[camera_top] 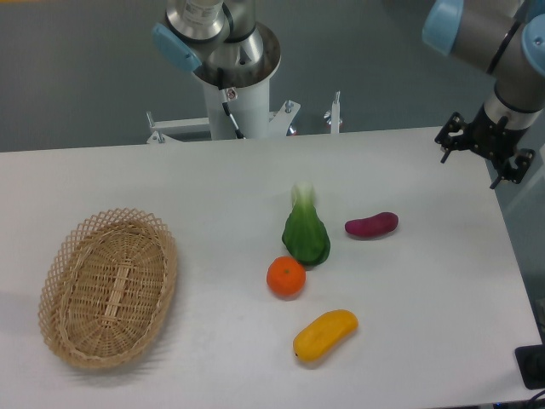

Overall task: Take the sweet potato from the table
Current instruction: 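Move the open gripper over the purple sweet potato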

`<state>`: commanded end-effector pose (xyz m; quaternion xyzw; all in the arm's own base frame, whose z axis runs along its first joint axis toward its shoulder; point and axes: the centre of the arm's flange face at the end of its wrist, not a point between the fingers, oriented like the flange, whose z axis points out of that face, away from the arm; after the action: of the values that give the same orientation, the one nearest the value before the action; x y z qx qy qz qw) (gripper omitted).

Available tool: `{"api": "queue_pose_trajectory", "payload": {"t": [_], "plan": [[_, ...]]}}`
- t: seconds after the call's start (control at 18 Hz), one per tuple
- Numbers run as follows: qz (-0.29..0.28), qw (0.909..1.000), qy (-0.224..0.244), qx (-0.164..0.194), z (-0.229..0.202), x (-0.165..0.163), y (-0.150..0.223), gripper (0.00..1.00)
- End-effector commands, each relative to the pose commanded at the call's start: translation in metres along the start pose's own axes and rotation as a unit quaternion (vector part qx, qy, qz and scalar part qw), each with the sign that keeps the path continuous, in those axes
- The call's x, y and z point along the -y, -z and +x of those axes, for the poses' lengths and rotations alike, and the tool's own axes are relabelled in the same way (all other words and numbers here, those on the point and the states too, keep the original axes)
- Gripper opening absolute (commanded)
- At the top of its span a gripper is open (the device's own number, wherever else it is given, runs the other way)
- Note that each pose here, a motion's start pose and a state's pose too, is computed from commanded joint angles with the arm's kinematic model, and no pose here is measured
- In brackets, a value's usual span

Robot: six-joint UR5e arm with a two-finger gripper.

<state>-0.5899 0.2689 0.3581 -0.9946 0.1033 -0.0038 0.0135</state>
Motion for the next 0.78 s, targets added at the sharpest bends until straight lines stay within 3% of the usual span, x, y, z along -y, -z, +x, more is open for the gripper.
{"api": "queue_pose_trajectory", "payload": {"t": [0.22, 0.44, 0.78], "plan": [[0.005, 1.0000, 0.001, -0.002, 0.001, 0.001, -0.002, 1.00], [0.031, 0.9985, 0.044, -0.013, 0.008, 0.005, -0.009, 1.00], [0.053, 0.9953, 0.074, -0.031, 0.069, 0.013, -0.020, 1.00]]}}
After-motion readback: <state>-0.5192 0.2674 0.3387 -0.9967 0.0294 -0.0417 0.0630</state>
